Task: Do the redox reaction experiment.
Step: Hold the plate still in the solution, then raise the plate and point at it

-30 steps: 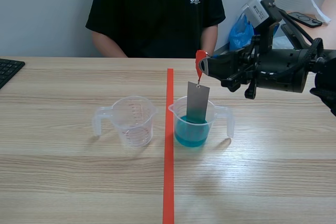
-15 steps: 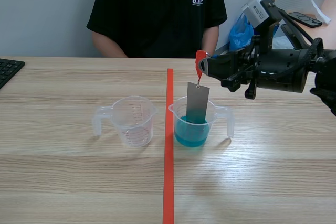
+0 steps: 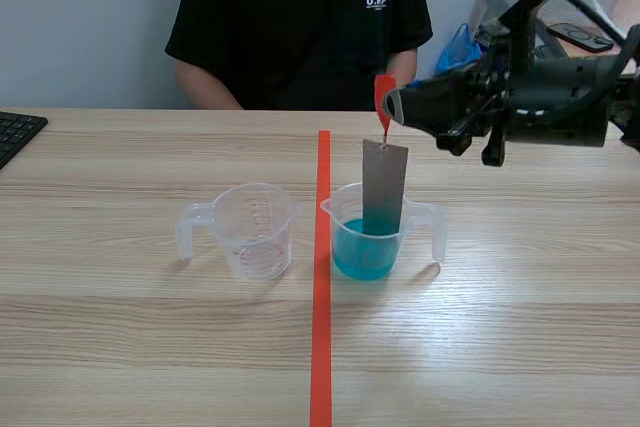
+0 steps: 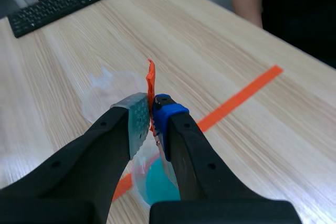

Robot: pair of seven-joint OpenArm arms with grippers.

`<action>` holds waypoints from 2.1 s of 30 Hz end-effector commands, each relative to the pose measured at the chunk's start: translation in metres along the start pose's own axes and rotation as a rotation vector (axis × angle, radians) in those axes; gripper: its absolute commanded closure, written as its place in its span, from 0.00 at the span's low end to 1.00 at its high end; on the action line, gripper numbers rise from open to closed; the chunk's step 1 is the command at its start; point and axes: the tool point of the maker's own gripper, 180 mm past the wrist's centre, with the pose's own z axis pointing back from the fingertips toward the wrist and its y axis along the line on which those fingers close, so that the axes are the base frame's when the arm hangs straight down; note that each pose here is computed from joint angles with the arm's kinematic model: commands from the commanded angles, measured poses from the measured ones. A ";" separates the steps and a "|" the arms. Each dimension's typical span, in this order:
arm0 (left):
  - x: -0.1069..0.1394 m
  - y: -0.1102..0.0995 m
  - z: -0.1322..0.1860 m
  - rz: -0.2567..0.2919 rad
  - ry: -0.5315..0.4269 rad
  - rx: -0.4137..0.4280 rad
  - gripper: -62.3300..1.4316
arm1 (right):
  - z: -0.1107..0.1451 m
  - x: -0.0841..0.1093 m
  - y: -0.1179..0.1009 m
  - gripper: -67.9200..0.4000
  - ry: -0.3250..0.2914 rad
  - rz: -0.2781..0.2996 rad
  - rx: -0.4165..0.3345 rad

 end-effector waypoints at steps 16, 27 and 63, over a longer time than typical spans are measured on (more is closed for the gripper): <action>0.004 0.005 0.000 -0.011 -0.019 0.008 0.93 | 0.028 0.086 0.028 0.97 -0.102 0.134 0.051; 0.005 0.005 0.000 -0.012 -0.020 0.008 0.93 | 0.038 0.110 0.041 0.97 -0.144 0.171 0.059; 0.085 0.099 -0.052 0.094 -0.349 -0.044 0.93 | 0.038 0.110 0.043 0.97 -0.141 0.164 0.068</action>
